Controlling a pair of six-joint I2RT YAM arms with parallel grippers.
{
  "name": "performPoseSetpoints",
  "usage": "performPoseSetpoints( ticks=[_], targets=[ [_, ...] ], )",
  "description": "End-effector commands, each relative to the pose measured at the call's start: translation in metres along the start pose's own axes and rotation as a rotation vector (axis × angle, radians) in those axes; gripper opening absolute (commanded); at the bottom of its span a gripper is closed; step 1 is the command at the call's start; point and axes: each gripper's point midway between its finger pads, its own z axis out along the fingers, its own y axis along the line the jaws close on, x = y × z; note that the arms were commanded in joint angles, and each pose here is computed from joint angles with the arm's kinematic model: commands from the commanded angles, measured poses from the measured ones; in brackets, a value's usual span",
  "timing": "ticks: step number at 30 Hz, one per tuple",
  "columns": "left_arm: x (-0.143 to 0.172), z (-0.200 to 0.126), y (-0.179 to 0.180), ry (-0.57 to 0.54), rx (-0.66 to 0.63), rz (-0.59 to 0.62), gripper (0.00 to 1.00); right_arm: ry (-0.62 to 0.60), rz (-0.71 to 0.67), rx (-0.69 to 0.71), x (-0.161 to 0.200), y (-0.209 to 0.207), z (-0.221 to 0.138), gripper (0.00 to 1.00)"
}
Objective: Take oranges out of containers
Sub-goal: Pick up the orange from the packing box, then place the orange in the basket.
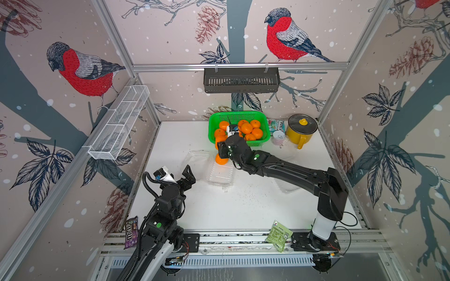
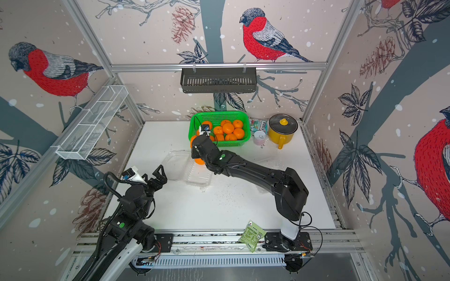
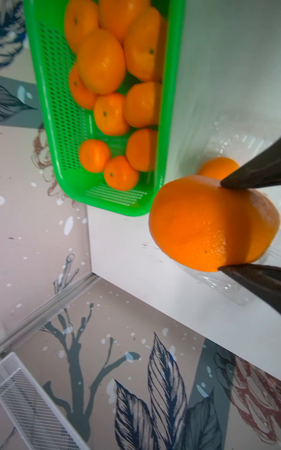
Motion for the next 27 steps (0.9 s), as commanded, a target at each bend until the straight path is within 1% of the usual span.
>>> performPoseSetpoints(
  ticks=[1, 3, 6, 9, 11, 14, 17, 20, 23, 27],
  targets=[
    [-0.005, 0.001, -0.012, 0.002, 0.041, -0.026, 0.96, -0.041, -0.053, -0.047, -0.029, -0.016, 0.006, 0.49],
    [-0.004, 0.003, -0.018, 0.017, 0.063, -0.025, 0.96, -0.054, -0.035, -0.046, -0.045, -0.039, 0.015, 0.49],
    [0.005, 0.008, -0.037, 0.067, 0.154, -0.008, 0.96, -0.06, -0.024, -0.051, -0.057, -0.066, 0.032, 0.5],
    [0.018, 0.014, -0.054, 0.14, 0.222, 0.003, 0.95, -0.047, -0.012, -0.047, -0.058, -0.089, 0.053, 0.51],
    [0.027, 0.018, -0.063, 0.195, 0.248, 0.011, 0.94, -0.03, 0.012, -0.075, -0.058, -0.103, 0.07, 0.51],
    [0.033, 0.02, -0.074, 0.243, 0.277, 0.044, 0.94, -0.012, 0.041, -0.135, -0.056, -0.114, 0.094, 0.51],
    [0.037, 0.017, -0.087, 0.264, 0.319, 0.081, 0.95, 0.008, 0.061, -0.182, -0.051, -0.121, 0.119, 0.52],
    [0.04, 0.014, -0.096, 0.274, 0.351, 0.109, 0.95, 0.025, 0.075, -0.197, -0.048, -0.126, 0.139, 0.52],
    [0.044, 0.012, -0.101, 0.285, 0.367, 0.12, 0.95, 0.038, 0.088, -0.207, -0.045, -0.128, 0.152, 0.52],
    [0.048, 0.014, -0.099, 0.293, 0.355, 0.125, 0.95, 0.035, 0.085, -0.191, -0.046, -0.131, 0.157, 0.54]
  ],
)
